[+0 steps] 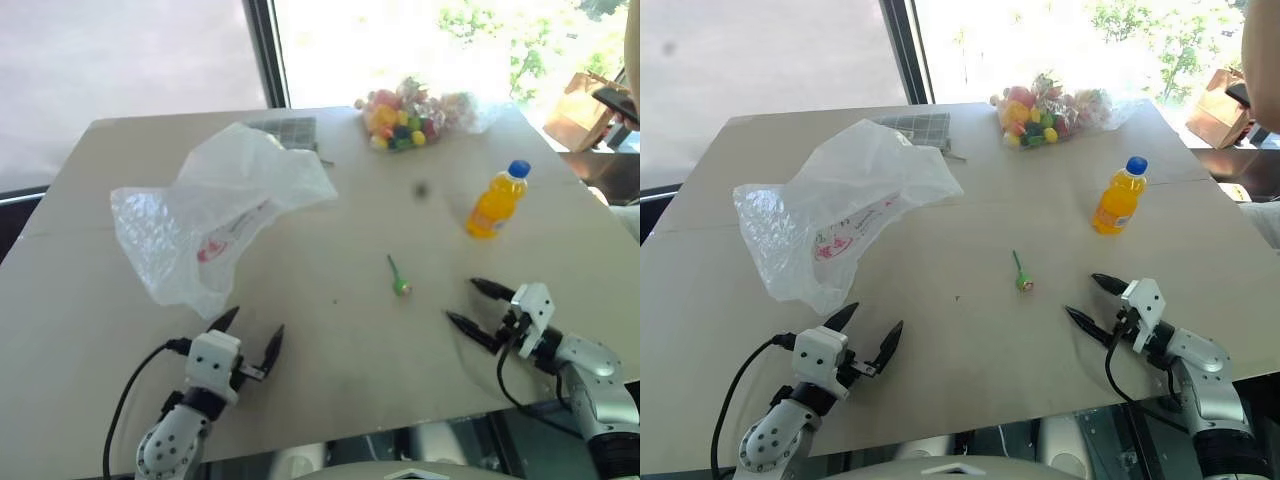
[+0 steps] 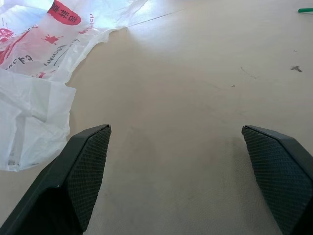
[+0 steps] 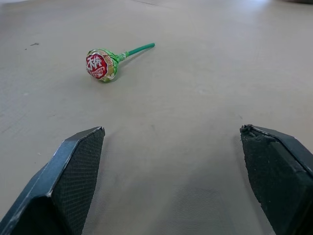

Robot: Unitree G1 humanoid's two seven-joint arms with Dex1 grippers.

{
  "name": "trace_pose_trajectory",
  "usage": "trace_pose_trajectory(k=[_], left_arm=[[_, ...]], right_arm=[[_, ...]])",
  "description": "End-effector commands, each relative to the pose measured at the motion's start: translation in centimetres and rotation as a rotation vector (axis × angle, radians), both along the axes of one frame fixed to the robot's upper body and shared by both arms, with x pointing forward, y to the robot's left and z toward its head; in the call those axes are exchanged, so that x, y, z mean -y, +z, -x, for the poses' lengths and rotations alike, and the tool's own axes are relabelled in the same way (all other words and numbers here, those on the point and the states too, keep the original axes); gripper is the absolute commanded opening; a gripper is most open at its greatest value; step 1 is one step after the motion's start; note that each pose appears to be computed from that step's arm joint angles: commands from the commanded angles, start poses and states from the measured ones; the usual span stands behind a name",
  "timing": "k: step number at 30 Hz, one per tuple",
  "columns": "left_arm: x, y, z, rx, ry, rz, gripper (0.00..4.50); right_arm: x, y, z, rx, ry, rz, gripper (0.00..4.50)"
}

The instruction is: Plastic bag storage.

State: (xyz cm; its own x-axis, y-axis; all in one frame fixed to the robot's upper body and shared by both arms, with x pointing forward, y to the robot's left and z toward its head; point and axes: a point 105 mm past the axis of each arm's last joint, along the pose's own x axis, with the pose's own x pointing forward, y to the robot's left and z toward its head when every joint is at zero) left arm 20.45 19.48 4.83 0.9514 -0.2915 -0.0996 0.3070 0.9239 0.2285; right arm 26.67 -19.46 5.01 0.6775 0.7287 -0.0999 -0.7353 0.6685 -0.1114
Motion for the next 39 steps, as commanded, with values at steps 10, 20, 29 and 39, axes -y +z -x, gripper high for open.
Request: trace_pose_trajectory(k=[10,20,29,39], left_arm=[[0.8,-1.2,1.0,-0.057,-0.025,0.037,4.48],[0.9,-0.8,1.2,-0.047,-0.015,0.081,4.48],[1.9,3.7,3.1,0.106,-0.007,0.371,4.48],[-3.3,4.3,2.8,0.244,0.475,0.324,4.48]], right_arm=[[1.0,-0.6,0.3,-0.029,-0.021,0.025,4.50],[0.9,-0.5,0.3,-0.024,-0.016,0.023,4.50],[-0.8,1.6,1.3,0.029,0.178,0.008,4.50],[-6.0,7.3,2.4,0.153,0.412,-0.028,4.50]])
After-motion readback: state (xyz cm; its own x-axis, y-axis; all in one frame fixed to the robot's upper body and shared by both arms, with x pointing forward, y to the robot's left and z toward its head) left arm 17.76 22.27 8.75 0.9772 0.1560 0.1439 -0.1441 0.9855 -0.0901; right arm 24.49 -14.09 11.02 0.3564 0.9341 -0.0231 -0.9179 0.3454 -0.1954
